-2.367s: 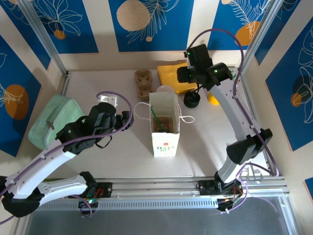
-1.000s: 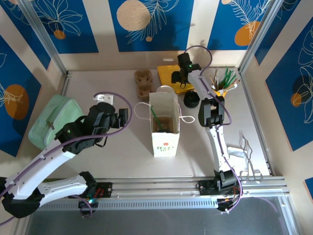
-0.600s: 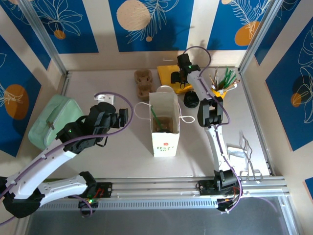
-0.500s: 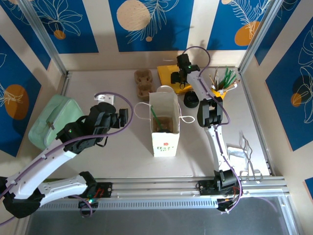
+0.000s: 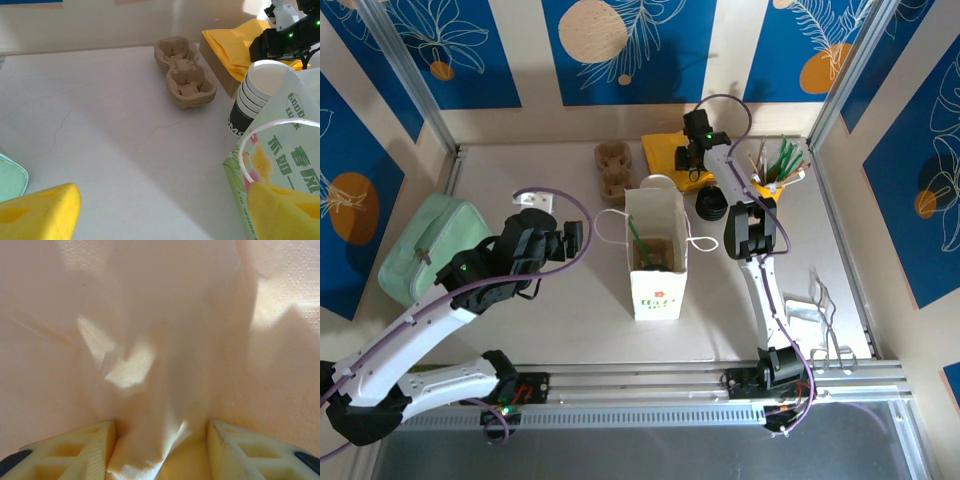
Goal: Pack the takeout coffee
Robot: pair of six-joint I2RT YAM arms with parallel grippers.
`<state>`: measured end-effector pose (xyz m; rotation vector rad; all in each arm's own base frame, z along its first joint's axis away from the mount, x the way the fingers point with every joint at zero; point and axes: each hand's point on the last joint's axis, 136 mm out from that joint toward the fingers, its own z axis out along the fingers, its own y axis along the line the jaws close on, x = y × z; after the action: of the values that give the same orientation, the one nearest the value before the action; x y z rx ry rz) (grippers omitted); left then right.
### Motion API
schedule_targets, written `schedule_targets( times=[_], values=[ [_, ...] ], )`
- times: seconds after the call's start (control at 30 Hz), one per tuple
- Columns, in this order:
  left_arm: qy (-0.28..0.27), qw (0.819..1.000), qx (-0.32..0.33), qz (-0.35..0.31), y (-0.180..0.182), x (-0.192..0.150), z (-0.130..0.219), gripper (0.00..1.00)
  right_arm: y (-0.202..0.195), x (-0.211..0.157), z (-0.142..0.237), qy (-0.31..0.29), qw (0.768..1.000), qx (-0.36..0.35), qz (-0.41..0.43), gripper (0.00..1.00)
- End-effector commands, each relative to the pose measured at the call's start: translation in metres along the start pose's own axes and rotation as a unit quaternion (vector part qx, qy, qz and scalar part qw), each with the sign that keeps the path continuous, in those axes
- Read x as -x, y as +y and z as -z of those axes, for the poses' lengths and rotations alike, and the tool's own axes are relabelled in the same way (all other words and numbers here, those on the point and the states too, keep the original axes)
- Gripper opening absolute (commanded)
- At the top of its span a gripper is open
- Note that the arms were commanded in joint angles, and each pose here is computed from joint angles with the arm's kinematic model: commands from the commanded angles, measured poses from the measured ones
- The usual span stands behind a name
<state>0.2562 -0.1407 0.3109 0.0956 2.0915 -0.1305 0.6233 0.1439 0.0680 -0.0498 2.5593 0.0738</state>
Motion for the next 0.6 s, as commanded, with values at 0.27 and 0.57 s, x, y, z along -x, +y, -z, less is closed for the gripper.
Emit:
schedule_targets(
  times=[0.27,0.57],
  values=[
    [0.006,1.000,-0.006,0.009,-0.001,-0.002,-0.003,0.86,0.009,0.001,0.007,0.007,0.999,0.032,-0.014,0.40],
    [0.007,1.000,-0.006,0.014,0.001,-0.003,0.000,0.86,0.011,0.012,0.020,-0.002,0.998,0.051,-0.028,0.23]
  ],
)
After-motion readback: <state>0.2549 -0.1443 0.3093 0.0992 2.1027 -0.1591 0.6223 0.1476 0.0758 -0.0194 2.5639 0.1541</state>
